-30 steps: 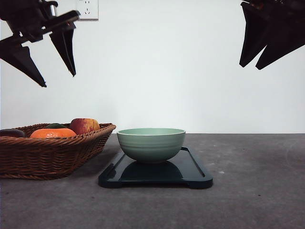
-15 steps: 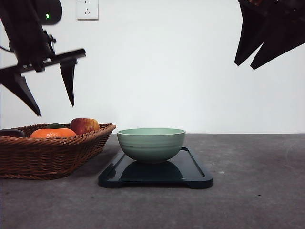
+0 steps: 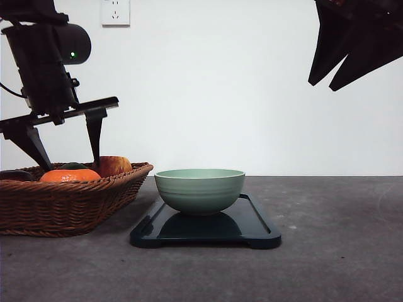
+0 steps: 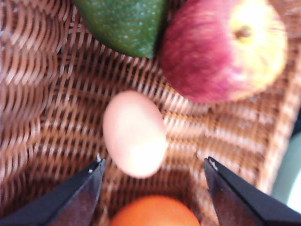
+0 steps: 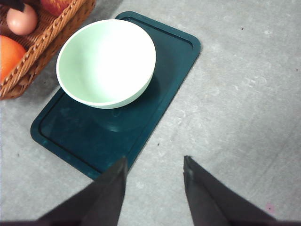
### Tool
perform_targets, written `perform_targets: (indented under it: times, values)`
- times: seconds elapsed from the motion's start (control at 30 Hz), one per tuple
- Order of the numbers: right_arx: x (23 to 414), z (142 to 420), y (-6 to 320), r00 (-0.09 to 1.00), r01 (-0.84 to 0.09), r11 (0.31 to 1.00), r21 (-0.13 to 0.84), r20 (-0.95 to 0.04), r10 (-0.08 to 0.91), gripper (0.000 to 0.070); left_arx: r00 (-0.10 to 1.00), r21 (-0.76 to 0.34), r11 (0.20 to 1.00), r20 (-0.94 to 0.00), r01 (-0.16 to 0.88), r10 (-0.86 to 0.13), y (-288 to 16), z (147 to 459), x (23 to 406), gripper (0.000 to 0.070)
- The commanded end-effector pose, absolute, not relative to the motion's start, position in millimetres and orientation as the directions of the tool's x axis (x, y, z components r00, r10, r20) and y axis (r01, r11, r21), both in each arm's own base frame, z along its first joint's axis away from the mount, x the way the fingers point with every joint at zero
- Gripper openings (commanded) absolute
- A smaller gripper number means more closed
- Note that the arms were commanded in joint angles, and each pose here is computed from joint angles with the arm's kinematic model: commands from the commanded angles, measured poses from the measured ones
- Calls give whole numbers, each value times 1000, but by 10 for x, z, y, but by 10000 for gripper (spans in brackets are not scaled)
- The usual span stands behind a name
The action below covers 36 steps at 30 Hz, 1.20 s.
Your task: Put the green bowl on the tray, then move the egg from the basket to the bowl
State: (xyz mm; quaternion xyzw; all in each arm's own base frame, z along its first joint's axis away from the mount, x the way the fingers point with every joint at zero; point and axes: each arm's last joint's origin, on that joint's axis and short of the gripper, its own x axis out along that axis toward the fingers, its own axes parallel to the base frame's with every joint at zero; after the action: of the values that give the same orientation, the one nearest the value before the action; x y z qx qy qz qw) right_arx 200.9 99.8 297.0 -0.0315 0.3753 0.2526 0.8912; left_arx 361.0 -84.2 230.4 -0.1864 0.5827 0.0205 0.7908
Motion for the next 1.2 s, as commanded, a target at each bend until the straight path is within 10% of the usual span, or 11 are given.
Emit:
perform_targets:
  times: [0.0, 0.4, 1.17]
  values:
    - [2028, 2989, 1023, 592, -479, 867, 138, -679, 435, 238, 323, -266, 930, -929, -253, -177, -865, 2262, 3687, 419]
    - [2028, 2989, 1023, 592, -479, 867, 137, -679, 435, 238, 373, -250, 933, -917, -260, -142, -849, 2212, 3772, 338]
    - [2028, 2990, 1023, 592, -479, 867, 137, -678, 435, 238, 343, -232, 938, -930, -259, -136, -851, 2085, 3812, 436]
